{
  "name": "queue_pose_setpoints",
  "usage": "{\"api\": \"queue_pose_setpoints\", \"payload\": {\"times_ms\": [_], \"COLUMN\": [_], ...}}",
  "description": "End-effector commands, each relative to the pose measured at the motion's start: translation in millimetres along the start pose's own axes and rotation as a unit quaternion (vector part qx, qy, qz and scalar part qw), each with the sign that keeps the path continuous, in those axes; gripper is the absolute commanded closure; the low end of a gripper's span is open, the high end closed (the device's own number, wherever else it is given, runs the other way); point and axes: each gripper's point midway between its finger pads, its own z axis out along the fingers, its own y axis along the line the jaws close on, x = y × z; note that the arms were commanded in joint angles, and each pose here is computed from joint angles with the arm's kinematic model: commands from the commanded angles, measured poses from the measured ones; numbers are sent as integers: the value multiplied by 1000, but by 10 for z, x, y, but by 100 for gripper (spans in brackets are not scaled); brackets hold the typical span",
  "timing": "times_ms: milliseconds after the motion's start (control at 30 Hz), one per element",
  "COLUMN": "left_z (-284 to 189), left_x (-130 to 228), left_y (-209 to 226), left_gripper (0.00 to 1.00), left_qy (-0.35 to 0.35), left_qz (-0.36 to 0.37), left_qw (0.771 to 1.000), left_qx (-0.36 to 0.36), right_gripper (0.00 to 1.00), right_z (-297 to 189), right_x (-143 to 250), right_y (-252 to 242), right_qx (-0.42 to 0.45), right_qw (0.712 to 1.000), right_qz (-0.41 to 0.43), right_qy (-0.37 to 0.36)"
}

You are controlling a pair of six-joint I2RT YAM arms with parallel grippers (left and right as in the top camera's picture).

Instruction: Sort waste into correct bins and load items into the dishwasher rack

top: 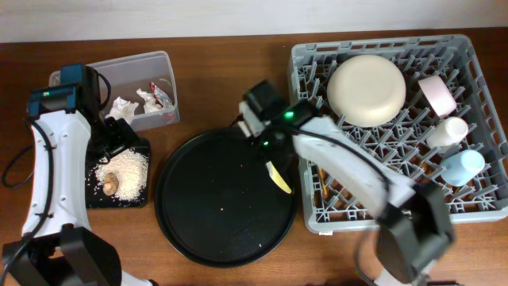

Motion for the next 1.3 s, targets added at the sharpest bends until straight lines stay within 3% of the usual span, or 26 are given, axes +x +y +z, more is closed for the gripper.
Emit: {"api": "queue_pose_setpoints", "payload": {"times_ms": [0, 133, 233, 400, 433, 467, 500, 667, 733, 800, 900, 1133, 1267], "left_z": [-74, -74, -74, -76, -76, -76, -76, -76, -76, -76, -75, -67, 36], "left_x": [-17, -19, -16, -8, -1, -2, -3, -1, -3, -3, -2, -7, 27], "left_y": [14, 13, 14, -4, -16, -16, -16, -15, -16, -15, -18, -13, -20], "left_gripper": [6, 6, 5, 6, 6, 6, 6, 6, 5, 6, 6, 6, 6], "left_qy": [-12, -12, -12, -11, -9, -9, -9, -9, -9, -9, -9, -11, -4], "left_qz": [3, 3, 3, 4, 5, 5, 5, 5, 5, 5, 5, 5, 12], "left_qw": [1000, 1000, 1000, 1000, 1000, 1000, 1000, 1000, 1000, 1000, 1000, 1000, 1000], "left_qx": [3, 4, 3, 6, 9, 9, 9, 9, 9, 9, 9, 7, 4], "right_gripper": [96, 96, 96, 96, 87, 54, 49, 51, 48, 38, 33, 33, 34], "right_z": [-627, -526, -223, -189, -189, -187, -189, -228, -508, -639, -290, 991, 1239], "right_x": [103, 554, 741, 689, 690, 690, 688, 645, 300, 25, 61, 518, 647], "right_y": [-829, -1509, -1368, -1245, -1244, -1243, -1243, -1224, -1052, -671, -362, -400, -438], "right_qx": [103, 100, 56, 23, 23, 22, 22, 21, 15, 5, 16, -4, -6], "right_qw": [991, 978, 979, 981, 981, 981, 981, 983, 995, 999, 996, 983, 979], "right_qz": [74, 182, 187, 185, 185, 185, 185, 180, 97, -28, -91, -86, -82], "right_qy": [-30, 32, 60, 52, 52, 52, 52, 44, -4, -35, 6, 160, 187]}}
